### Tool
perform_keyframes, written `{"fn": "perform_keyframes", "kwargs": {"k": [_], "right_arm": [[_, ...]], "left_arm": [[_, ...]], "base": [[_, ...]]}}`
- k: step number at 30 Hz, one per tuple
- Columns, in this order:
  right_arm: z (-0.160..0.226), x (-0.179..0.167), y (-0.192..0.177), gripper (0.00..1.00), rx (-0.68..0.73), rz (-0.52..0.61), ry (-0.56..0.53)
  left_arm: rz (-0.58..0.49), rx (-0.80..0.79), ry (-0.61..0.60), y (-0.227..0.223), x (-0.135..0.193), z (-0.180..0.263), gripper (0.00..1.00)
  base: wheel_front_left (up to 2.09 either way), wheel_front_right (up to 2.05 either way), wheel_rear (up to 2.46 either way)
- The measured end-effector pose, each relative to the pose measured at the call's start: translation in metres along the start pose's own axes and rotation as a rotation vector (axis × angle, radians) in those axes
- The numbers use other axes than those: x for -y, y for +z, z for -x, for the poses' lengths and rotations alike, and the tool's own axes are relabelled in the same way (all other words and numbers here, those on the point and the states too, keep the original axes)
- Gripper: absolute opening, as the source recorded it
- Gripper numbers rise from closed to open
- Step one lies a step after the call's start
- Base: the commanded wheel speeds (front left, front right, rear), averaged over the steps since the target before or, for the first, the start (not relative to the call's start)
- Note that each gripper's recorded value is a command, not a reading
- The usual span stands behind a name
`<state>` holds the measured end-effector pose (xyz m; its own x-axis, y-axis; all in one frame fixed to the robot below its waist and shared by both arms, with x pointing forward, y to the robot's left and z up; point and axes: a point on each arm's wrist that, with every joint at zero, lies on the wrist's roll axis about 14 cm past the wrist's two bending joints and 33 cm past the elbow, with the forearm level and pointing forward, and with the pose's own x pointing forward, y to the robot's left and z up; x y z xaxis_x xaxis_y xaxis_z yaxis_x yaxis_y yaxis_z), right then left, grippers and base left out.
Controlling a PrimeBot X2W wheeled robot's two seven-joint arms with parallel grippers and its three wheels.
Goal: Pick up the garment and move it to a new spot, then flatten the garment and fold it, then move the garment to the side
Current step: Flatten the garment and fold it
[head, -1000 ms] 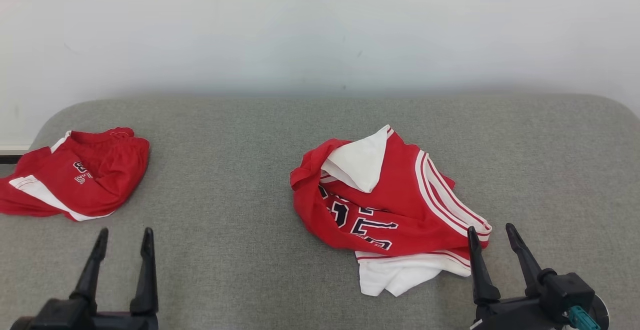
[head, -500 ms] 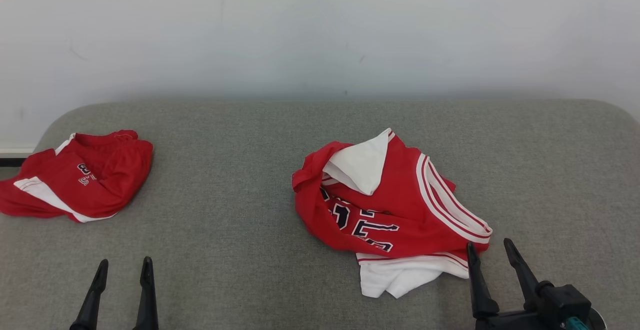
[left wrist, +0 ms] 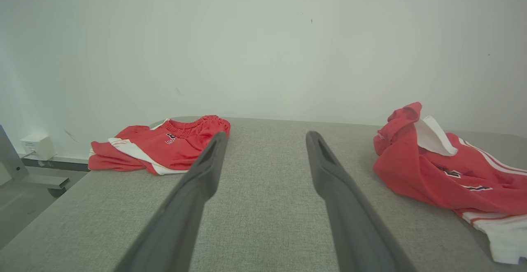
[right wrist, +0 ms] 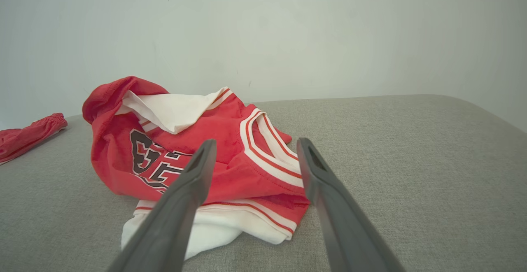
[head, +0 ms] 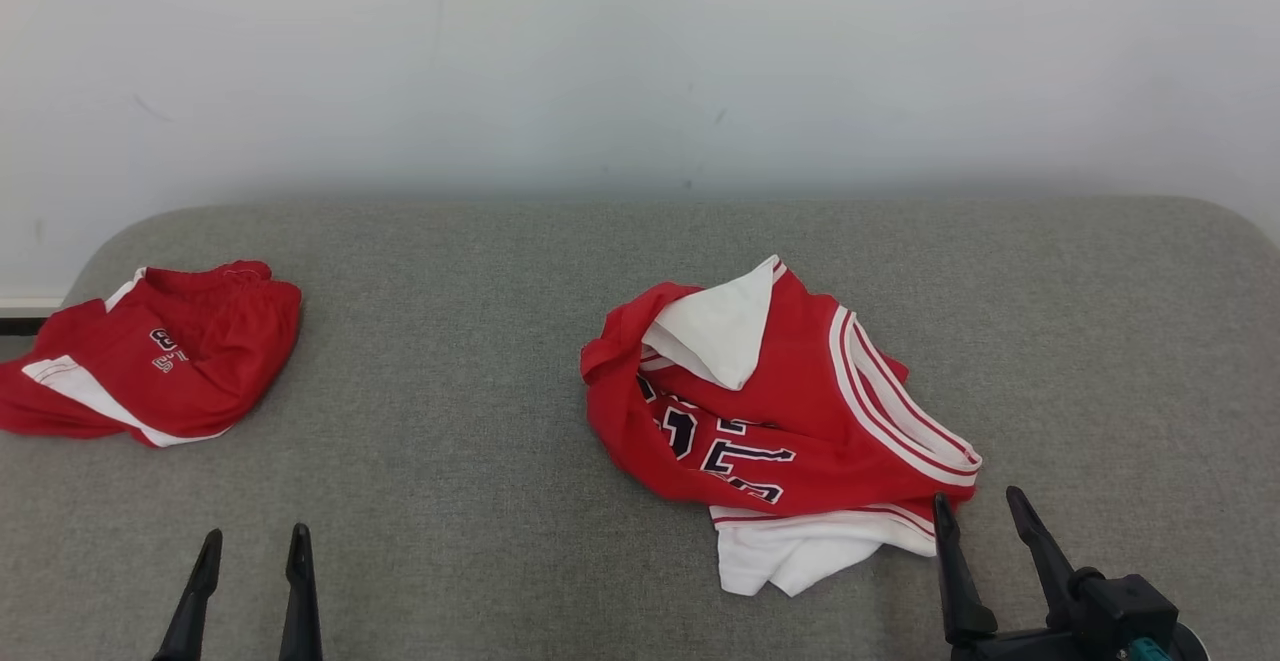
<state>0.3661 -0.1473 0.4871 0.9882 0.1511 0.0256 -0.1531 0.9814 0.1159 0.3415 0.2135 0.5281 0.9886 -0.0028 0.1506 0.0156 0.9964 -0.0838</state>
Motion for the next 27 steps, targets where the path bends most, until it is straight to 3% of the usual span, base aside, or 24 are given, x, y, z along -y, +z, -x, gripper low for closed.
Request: {"fn": "perform_keyframes", "kwargs": {"k": [13, 27], "right_arm": [[-0.003, -0.006, -0.005, 1.00, -0.015, -0.008, 0.018], [-0.077, -0.051, 0.006, 1.00, -0.027, 0.127, 0.243]], "left_arm": [[-0.010, -0.009, 0.008, -0.003, -0.002, 0.002, 1.00], [0.009, -0.019, 0.024, -0.008, -0.001, -0.005, 1.00]], "base": [[0.00, 0.00, 0.00], [0.00, 0.00, 0.00]]}}
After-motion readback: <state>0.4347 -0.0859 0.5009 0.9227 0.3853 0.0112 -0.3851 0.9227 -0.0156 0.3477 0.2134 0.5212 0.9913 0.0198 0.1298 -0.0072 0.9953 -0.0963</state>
